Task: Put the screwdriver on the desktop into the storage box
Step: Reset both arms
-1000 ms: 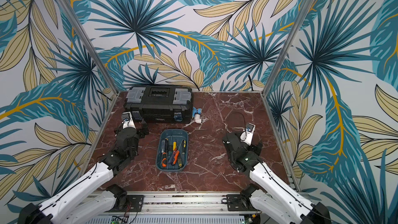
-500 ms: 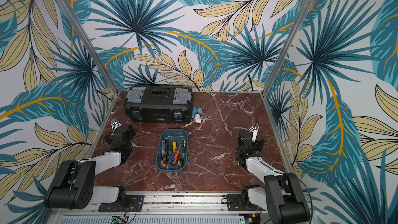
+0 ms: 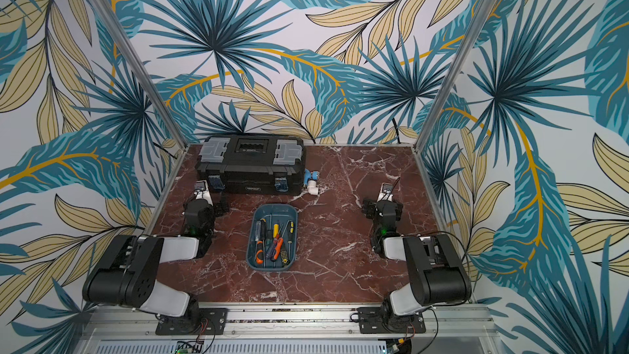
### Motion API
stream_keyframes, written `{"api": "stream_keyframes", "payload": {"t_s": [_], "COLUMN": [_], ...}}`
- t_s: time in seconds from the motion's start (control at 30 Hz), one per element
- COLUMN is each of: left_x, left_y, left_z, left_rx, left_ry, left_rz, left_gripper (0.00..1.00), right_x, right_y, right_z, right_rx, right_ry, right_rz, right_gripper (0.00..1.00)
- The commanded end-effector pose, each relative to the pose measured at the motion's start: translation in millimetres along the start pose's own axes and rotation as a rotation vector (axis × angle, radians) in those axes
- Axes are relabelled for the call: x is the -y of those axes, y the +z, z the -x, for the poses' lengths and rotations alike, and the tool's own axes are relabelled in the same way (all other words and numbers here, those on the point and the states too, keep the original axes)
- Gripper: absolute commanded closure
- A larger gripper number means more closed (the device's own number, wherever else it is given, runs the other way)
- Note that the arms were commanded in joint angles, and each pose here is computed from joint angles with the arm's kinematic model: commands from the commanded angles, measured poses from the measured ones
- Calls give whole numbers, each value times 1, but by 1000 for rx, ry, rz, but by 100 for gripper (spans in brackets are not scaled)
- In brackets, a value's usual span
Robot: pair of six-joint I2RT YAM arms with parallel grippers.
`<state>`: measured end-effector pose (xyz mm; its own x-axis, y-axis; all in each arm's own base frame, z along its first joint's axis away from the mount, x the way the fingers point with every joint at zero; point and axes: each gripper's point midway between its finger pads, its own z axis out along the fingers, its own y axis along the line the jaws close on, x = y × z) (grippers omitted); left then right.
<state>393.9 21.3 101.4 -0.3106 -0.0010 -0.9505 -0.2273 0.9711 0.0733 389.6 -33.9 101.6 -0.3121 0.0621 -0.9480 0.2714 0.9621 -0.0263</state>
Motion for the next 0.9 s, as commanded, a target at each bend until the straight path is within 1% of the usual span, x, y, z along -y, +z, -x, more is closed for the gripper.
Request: {"api": "stream_keyframes", "payload": {"t_s": [0.0,0.03,0.07,0.1,0.13,0.2,0.27,0.87], "left_x": [4,4,5,7,10,12,15,15], "left_y": [-3,-4,-4,-4,-2,-2,-3,-2], "left_z": [17,18,17,17,14,17,15,16], "left_rx": [58,88,90,81,40,53,39,43], "left_ry": [20,17,19,28,44,47,59,59], "left_rz": [-29,-27,-28,-35,-44,-55,-63,-63], "left_gripper": [0,0,0,0,0,0,0,0], "right_x": [-2,-2,-2,-3,-2,-2,-2,-2], "right_y": [-1,-1,-1,-1,-1,-1,-1,-1], "right_z": [12,12,12,12,11,12,12,12], "right_rx": [38,37,39,38,37,38,37,37], "right_ry": [-2,-2,-3,-3,-4,-1,-2,-2], "right_rz": [16,16,17,17,15,14,15,15], "right_gripper": [0,1,1,0,0,0,0,0]}}
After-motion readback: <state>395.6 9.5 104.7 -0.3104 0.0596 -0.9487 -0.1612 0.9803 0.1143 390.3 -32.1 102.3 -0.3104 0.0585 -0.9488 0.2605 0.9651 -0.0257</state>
